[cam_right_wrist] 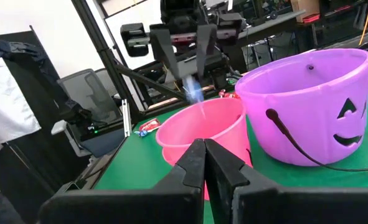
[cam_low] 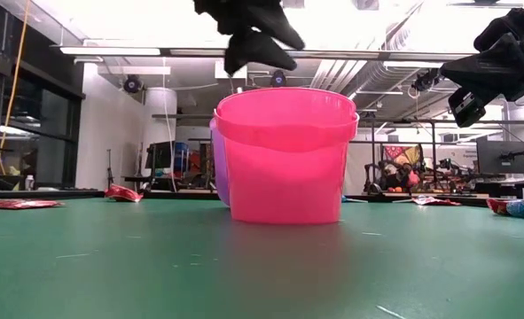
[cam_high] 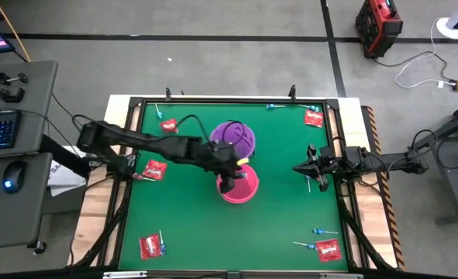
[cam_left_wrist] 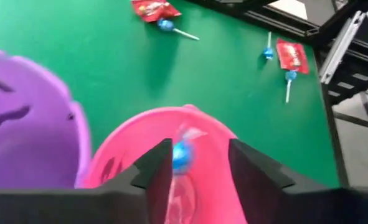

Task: Sort candy by brand, put in halloween buckets
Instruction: Put the blue candy into the pink bucket, then put the red candy into the pink bucket

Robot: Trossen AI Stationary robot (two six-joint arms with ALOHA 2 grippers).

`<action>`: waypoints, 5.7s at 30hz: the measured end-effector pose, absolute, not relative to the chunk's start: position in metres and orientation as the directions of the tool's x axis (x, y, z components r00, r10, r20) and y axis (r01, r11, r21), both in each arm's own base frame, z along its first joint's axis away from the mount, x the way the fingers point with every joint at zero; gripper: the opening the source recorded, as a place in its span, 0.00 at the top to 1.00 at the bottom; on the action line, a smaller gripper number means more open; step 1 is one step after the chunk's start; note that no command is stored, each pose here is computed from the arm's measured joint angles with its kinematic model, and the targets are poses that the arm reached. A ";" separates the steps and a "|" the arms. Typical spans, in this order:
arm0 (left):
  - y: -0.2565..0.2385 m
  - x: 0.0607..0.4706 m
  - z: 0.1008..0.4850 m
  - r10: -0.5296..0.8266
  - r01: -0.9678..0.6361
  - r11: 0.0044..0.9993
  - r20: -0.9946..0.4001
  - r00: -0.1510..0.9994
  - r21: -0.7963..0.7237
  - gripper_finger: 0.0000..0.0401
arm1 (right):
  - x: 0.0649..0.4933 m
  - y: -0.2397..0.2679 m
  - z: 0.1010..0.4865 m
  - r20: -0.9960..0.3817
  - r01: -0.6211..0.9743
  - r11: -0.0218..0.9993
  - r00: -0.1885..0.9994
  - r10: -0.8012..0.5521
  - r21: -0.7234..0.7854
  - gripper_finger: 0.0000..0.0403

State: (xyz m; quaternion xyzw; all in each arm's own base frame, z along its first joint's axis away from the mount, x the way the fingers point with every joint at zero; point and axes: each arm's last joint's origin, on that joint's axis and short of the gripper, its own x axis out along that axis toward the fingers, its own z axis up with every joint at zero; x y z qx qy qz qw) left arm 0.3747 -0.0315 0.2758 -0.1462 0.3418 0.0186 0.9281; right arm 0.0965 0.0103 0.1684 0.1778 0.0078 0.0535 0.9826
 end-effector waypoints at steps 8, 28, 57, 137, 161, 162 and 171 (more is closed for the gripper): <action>-0.022 0.360 0.311 -0.120 -0.095 0.963 -0.716 0.687 -0.253 0.47 | 0.096 0.010 0.168 0.004 -0.103 0.931 0.994 0.108 0.350 1.00; -0.015 0.202 0.353 0.274 -0.470 0.797 -0.467 0.841 -0.378 0.47 | 0.086 -0.006 0.218 0.441 -0.222 0.466 0.784 -0.436 0.856 1.00; 0.000 0.167 0.364 0.358 -0.450 0.856 -0.335 0.872 -0.256 0.47 | 0.157 0.106 0.246 -0.932 0.356 0.870 0.006 0.362 0.341 0.54; -0.051 0.165 0.340 -0.007 -0.243 0.896 -0.560 0.828 -0.371 0.47 | 0.356 0.071 0.301 -0.740 0.022 0.993 0.665 -0.099 -0.113 0.39; -0.176 0.159 0.243 -0.355 -0.704 0.650 -0.934 0.052 -0.287 0.47 | 0.241 0.029 0.279 -0.877 0.323 0.947 0.456 -0.150 0.006 0.38; -0.172 0.158 0.240 -0.314 -0.721 0.652 -0.949 0.023 -0.233 0.47 | 0.237 0.029 0.274 -0.871 0.337 0.941 0.468 -0.147 0.023 0.38; -0.092 0.170 0.238 -0.085 -0.482 0.875 -0.969 -0.233 0.039 0.47 | 0.239 0.029 0.247 -0.767 0.301 0.929 0.641 -0.028 0.217 0.38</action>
